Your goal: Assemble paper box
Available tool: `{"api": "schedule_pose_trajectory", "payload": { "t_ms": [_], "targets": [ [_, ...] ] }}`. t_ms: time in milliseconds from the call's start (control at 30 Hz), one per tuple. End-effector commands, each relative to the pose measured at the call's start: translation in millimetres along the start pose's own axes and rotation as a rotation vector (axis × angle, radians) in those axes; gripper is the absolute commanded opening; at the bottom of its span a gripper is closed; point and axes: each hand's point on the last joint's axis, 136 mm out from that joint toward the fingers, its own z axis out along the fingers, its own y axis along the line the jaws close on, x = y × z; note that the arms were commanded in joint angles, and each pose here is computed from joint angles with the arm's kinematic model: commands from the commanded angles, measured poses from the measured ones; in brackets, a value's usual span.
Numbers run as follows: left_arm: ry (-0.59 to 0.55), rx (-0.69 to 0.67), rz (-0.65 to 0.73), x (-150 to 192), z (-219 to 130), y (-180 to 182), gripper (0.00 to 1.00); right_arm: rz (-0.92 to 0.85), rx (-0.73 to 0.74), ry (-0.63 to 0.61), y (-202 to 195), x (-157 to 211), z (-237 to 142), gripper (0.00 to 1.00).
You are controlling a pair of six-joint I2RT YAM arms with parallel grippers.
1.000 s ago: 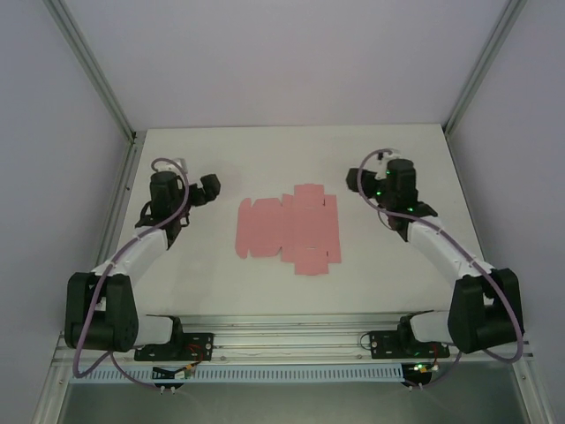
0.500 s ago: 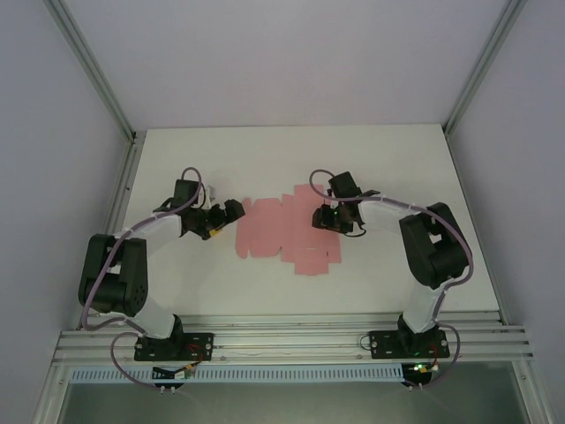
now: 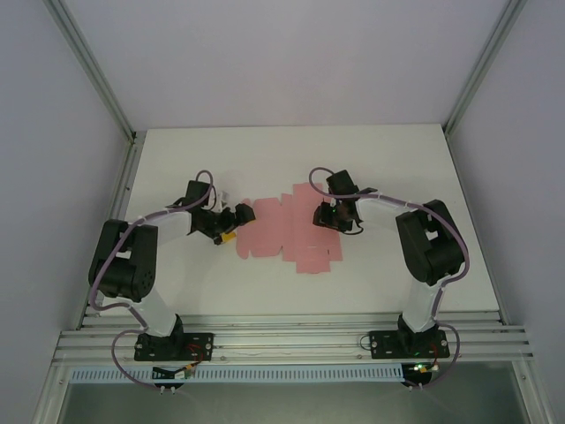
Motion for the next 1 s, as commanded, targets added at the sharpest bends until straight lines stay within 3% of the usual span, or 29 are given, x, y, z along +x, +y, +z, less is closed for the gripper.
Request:
{"api": "schedule_pose_trajectory", "payload": {
  "t_ms": [0,367,667,967],
  "targets": [
    [0.045,0.038,-0.003,8,11,-10,0.98,0.055,0.099,0.124,-32,36,23,0.45],
    [0.005,0.060,0.092,0,4,-38,0.96,0.065,0.060,0.127,-30,42,27,0.45],
    [-0.148,0.312,0.168,-13,-23,-89,0.95,0.062,0.051,0.129,-29,43,30,0.45],
    [-0.267,0.459,0.187,-21,-45,-106,0.91,0.077,0.066,0.147,-34,47,36,0.45]
  ]
}}
